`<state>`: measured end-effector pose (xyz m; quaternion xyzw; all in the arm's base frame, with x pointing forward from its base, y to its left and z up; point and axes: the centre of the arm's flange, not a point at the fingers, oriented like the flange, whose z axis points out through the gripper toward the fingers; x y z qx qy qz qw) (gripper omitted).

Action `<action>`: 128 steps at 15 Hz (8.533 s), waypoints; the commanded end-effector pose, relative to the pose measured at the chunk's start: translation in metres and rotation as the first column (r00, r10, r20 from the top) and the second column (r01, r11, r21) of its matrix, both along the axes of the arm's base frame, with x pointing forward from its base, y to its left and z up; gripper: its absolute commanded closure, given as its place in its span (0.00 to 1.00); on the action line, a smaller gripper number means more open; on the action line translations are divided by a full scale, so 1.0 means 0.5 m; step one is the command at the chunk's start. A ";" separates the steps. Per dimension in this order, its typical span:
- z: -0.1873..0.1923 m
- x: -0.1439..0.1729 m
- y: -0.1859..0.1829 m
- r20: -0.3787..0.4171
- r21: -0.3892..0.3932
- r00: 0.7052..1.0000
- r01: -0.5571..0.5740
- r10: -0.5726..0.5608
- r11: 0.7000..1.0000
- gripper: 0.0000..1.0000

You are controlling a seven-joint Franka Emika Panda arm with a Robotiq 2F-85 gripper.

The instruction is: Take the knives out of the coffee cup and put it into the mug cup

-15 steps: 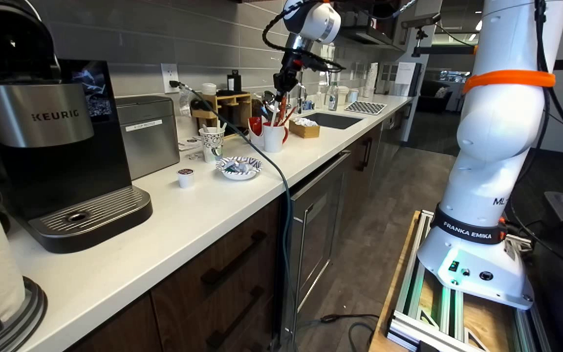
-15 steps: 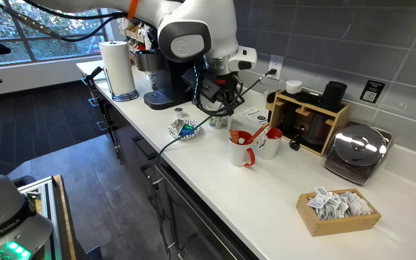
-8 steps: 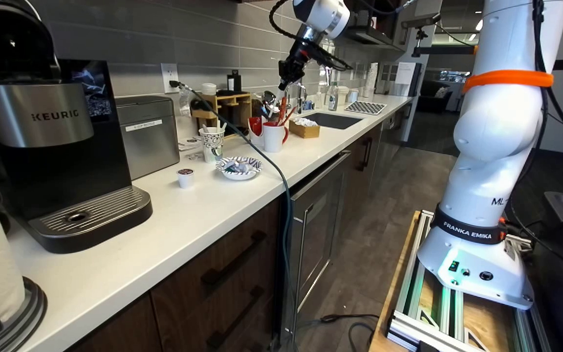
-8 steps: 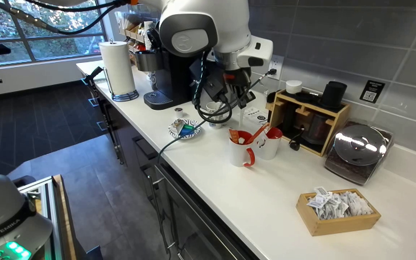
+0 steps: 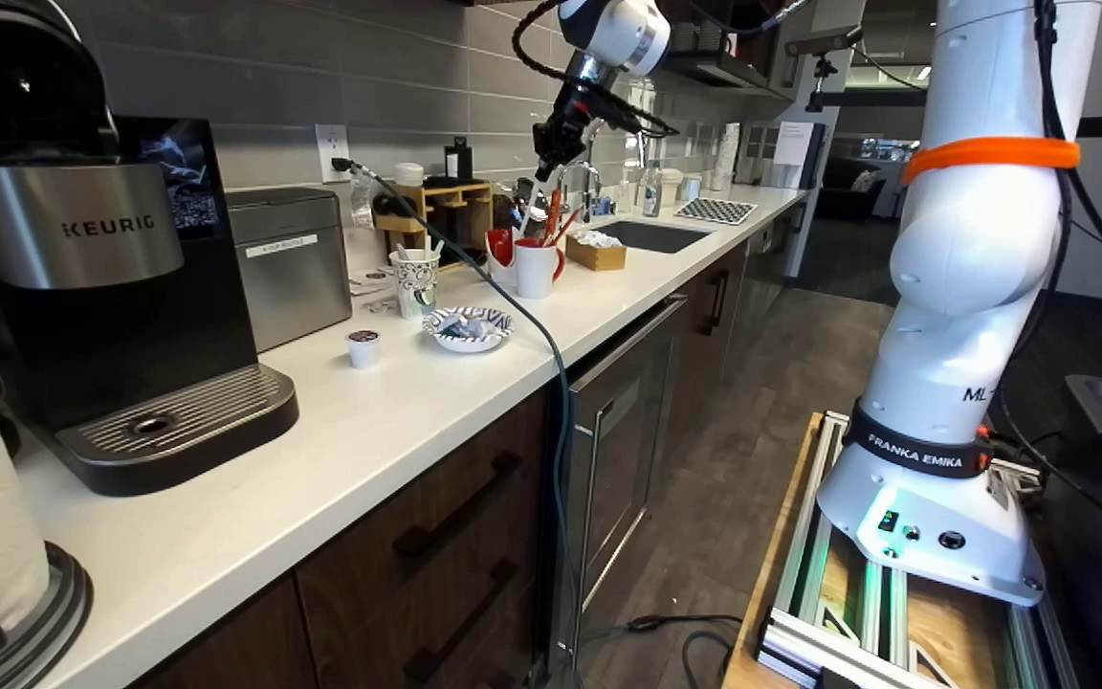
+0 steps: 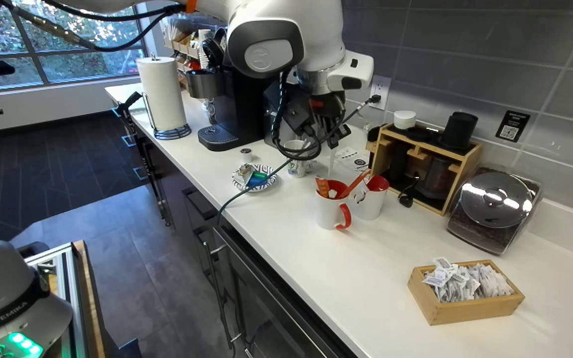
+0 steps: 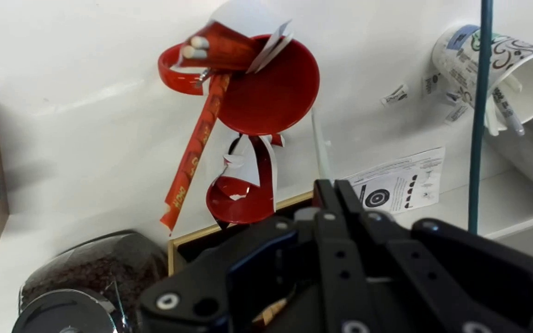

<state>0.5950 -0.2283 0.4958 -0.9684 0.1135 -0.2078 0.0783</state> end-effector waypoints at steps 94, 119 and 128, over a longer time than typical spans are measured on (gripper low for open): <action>-0.158 0.197 0.422 -0.228 0.033 0.971 -0.069 0.074 0.997 1.00; -0.030 0.009 -0.009 -0.226 0.104 0.957 -0.163 0.183 0.981 0.99; 0.028 -0.035 -0.130 -0.129 0.191 0.991 -0.019 0.044 0.981 0.99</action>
